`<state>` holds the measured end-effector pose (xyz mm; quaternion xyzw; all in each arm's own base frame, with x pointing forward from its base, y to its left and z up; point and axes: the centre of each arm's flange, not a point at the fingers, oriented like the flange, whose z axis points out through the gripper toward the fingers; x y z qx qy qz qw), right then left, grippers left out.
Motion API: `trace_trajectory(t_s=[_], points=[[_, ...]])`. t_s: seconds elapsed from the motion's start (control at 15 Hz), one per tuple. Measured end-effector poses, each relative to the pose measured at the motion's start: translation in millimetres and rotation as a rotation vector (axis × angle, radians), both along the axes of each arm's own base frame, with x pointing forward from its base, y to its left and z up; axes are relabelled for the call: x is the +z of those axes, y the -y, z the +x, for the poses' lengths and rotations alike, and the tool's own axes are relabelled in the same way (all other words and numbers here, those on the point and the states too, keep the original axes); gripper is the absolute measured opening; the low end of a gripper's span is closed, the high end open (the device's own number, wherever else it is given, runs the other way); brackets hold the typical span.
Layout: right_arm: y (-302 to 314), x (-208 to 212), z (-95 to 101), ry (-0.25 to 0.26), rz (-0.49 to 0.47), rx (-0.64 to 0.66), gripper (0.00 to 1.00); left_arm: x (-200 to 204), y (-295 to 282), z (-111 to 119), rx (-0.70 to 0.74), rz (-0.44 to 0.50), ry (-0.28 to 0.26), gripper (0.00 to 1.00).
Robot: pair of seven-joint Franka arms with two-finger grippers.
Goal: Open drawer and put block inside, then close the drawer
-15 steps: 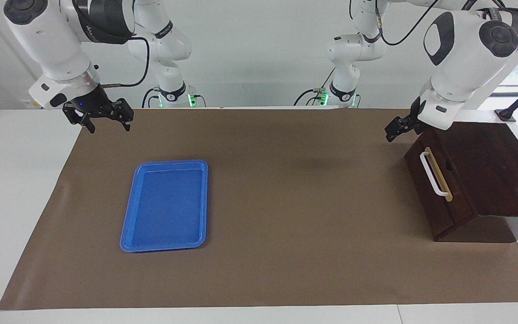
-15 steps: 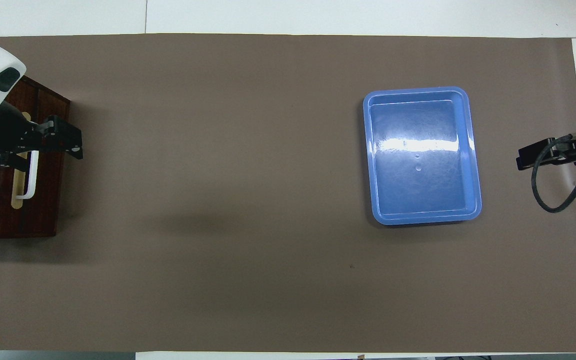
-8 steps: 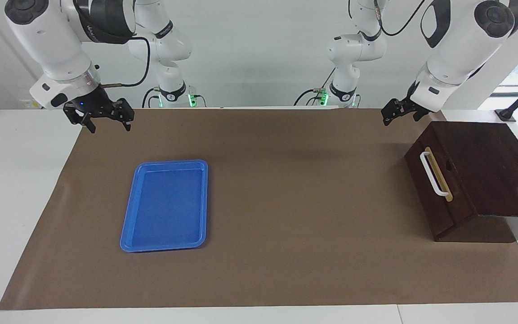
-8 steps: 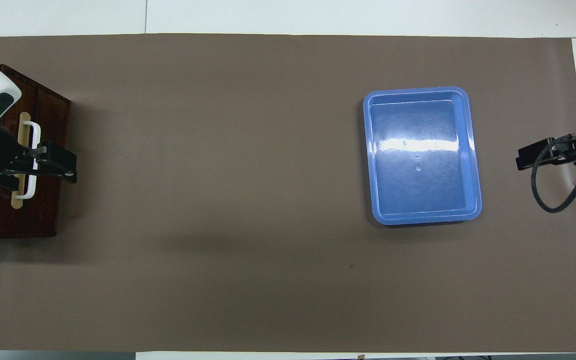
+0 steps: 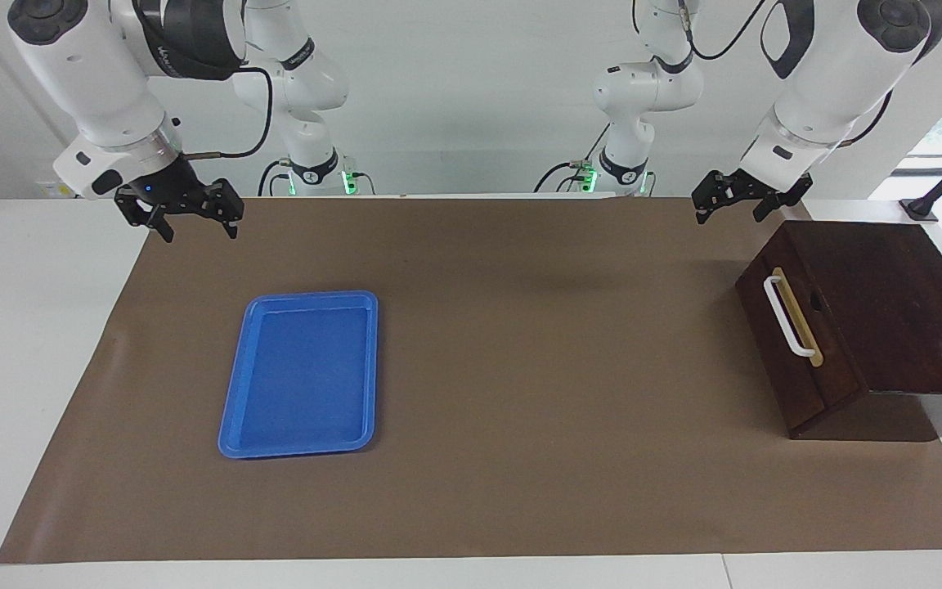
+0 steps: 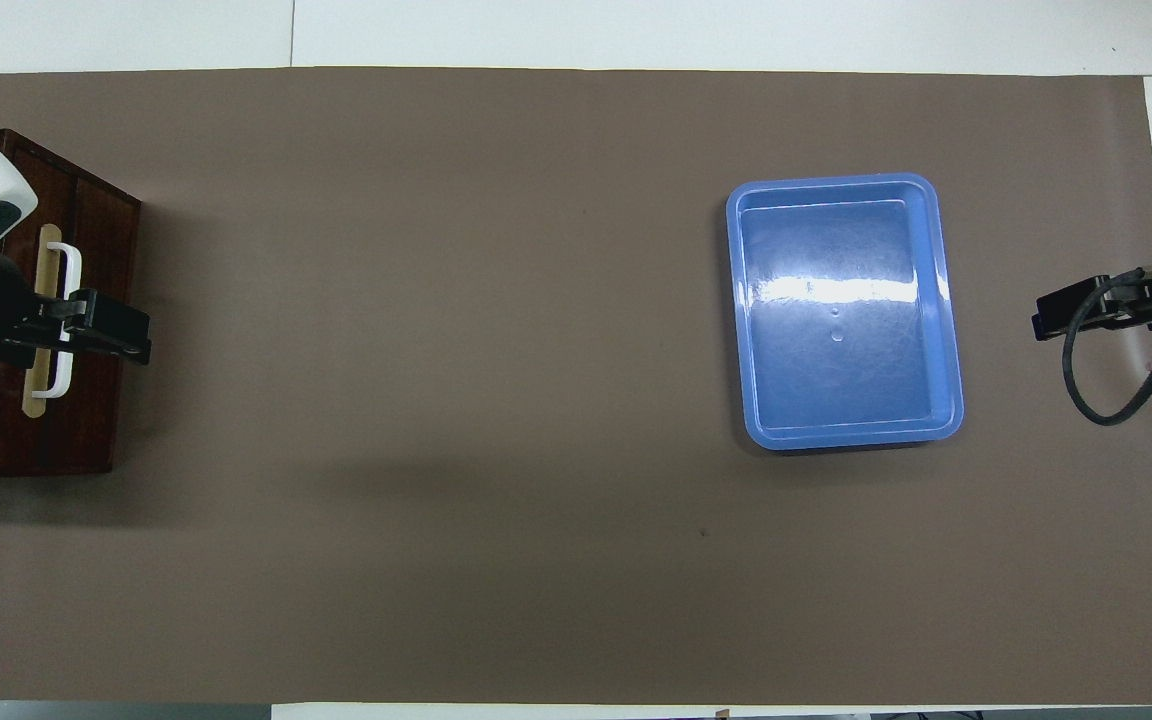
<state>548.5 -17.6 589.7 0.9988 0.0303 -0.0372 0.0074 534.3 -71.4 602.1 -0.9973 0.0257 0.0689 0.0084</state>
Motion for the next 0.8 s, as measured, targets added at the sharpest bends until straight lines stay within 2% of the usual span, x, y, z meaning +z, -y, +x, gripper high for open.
trace_trajectory(t_s=[0.8], points=[[0.0,0.0,0.0,0.0,0.0,0.0,1.0,3.7,-8.4,3.2,-0.029,-0.008,0.022,1.0]])
